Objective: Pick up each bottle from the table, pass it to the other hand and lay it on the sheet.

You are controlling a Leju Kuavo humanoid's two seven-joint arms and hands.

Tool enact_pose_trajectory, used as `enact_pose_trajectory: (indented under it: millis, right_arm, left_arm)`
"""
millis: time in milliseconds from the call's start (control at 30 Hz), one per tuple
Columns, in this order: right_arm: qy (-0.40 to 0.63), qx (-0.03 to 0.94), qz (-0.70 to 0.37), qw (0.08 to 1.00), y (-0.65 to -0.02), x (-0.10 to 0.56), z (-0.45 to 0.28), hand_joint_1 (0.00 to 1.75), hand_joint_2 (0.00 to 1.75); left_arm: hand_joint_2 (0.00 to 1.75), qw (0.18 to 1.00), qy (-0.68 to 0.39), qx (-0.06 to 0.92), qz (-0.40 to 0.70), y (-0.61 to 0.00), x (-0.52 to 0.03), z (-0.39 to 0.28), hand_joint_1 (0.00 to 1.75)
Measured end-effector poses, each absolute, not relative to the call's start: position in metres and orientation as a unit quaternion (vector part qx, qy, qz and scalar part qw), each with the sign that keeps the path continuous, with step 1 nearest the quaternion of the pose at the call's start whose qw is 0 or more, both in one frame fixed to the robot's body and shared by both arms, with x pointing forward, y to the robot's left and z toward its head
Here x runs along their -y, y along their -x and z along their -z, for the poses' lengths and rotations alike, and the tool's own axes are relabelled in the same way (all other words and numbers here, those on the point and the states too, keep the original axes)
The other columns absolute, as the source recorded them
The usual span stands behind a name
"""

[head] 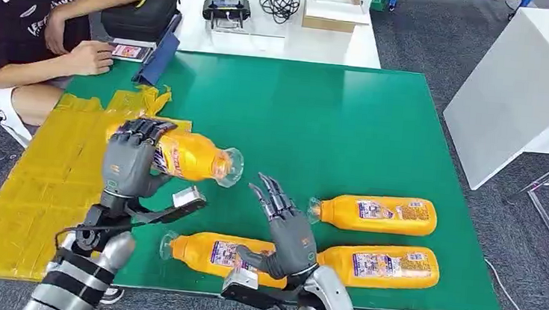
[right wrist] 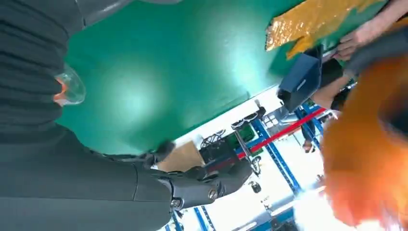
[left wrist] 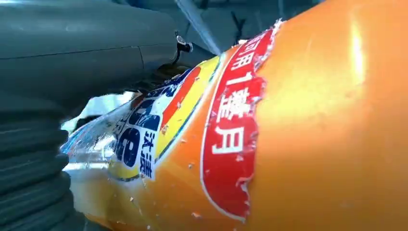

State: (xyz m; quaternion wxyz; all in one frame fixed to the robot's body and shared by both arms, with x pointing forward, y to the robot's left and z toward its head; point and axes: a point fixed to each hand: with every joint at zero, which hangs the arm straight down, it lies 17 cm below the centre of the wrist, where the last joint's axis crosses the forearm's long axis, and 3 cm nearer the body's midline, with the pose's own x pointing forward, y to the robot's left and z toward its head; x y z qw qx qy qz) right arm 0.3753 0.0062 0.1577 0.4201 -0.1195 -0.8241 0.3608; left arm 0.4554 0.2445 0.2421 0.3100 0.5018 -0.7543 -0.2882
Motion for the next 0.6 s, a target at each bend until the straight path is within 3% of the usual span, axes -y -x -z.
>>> enact_pose_trajectory:
  millis: [133, 333, 600]
  right_arm:
    - [0.109, 0.813, -0.411, 0.397, -0.364, -0.020, -0.153, 0.00, 1.75]
    - [0.086, 0.781, -0.490, 0.377, -0.339, -0.041, -0.124, 0.00, 1.75]
    - [0.103, 0.756, -0.524, 0.379, -0.340, -0.038, -0.104, 0.00, 1.75]
  left_arm:
    - [1.75, 0.409, -0.505, 0.698, 0.301, -0.483, -0.298, -0.201, 1.75]
    - [1.75, 0.437, -0.615, 0.538, 0.376, -0.499, -0.424, -0.151, 1.75]
    - [1.75, 0.534, -0.596, 0.435, 0.413, -0.484, -0.484, -0.076, 1.75]
